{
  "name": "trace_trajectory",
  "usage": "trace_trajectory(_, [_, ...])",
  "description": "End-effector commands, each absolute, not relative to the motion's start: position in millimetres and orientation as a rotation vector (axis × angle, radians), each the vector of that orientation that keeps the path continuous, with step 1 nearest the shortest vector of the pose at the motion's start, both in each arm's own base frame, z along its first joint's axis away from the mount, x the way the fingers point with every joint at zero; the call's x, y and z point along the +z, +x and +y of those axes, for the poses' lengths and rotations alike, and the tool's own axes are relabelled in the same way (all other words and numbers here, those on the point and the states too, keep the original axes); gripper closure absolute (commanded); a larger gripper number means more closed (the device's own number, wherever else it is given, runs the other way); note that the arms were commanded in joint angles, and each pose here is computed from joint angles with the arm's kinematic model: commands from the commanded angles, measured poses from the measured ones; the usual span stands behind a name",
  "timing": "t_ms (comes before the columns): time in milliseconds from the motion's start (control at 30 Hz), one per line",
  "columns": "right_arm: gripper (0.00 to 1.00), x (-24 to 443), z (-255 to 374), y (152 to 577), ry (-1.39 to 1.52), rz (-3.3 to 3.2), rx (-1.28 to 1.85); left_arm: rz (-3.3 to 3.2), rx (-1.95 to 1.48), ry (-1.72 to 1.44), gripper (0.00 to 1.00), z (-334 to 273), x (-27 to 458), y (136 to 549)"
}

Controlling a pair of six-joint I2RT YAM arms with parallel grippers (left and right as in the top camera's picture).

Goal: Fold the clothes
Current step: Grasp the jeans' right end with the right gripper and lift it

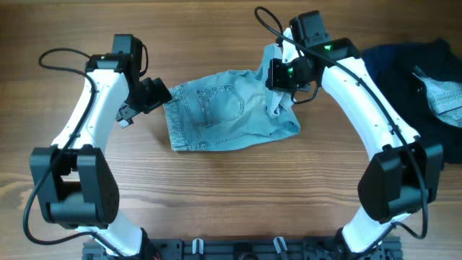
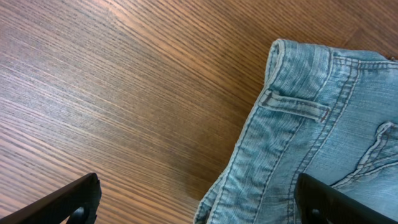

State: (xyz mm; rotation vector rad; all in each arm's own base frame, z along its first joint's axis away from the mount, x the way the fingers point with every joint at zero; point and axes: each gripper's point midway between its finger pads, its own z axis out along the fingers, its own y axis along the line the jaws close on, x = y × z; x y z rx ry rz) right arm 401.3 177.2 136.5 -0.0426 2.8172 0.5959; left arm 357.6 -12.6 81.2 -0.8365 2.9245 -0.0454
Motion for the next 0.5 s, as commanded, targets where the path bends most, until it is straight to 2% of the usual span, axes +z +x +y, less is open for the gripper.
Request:
trace_trajectory(0, [0.96,190.1,188.2,403.8,-0.071,2.672,0.699,2.929,-0.037,-0.849,0.0,-11.6,81.0,356.4])
trace_trajectory(100, [0.96,228.5,195.1,402.0,-0.123,2.551,0.759,2.934,-0.034,-0.853,0.0,-11.4,80.4,354.9])
trace_trajectory(167, [0.96,238.3,207.3,396.4,-0.168,2.524,0.829,2.921,-0.035,-0.886,0.0,-11.3,80.5,355.7])
trace_trajectory(367, [0.96,224.4,223.8,391.6,-0.21,2.556,0.751,2.935,-0.008,-0.938,0.0,-9.2,79.9,347.8])
trace_trajectory(467, [0.96,219.4,217.2,396.7,-0.118,2.566,0.637,2.956,0.019,-0.945,0.0,-7.5,79.7,341.2])
